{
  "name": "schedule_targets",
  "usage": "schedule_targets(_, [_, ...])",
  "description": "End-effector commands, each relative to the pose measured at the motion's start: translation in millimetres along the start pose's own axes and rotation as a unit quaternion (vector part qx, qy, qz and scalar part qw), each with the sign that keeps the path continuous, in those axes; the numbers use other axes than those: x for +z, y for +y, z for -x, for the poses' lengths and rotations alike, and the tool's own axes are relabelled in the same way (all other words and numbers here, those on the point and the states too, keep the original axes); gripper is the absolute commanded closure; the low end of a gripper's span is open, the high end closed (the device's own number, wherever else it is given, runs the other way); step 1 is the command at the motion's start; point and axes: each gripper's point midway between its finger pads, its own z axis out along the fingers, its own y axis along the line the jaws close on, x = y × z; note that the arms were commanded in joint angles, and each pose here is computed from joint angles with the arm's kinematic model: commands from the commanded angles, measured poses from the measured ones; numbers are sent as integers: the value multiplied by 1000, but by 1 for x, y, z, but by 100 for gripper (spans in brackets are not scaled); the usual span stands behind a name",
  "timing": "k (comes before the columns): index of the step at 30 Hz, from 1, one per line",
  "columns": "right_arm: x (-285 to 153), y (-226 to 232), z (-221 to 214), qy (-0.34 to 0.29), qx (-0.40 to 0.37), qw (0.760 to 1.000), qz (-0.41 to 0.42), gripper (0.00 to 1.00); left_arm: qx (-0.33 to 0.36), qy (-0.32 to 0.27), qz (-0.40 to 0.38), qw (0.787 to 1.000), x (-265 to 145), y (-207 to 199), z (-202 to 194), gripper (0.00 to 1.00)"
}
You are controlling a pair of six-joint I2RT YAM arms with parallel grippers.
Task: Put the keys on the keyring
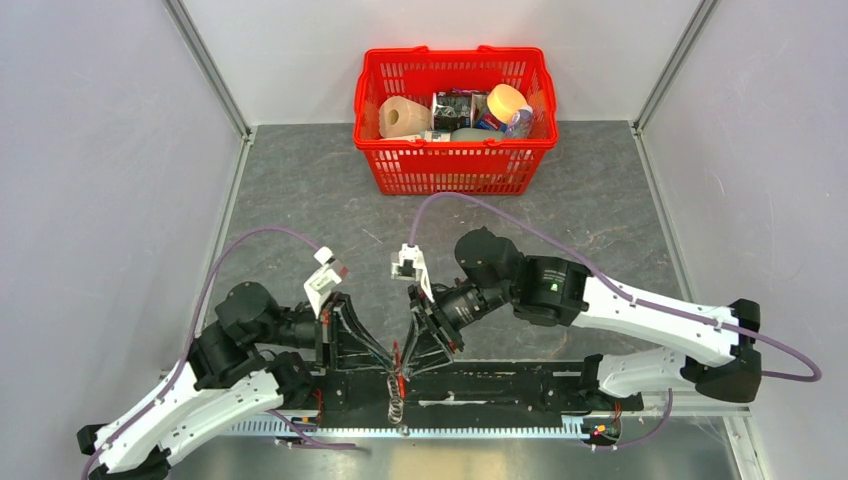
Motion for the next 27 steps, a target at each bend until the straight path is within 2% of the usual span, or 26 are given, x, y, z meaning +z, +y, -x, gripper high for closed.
schedule_targets(1, [-21,24,22,-66,-37,997,1,60,60,-65,0,996,-11,-16,24,98])
schedule_targets(5, [-39,32,35,-109,-52,992,-22,53,86,-104,-2,991,-20,-26,35,98])
schedule_targets(10, [-48,31,49,-137,-78,986,-49,53,113,-144,-26,983,-26,-41,47,98])
schedule_targets(18, [-40,41,73,-125,-102,986,-33,51,167,-198,-88,962,-37,-76,65,98])
schedule_targets(27, [-36,58,84,-127,-146,981,10,51,184,-212,-111,953,-34,-86,77,98])
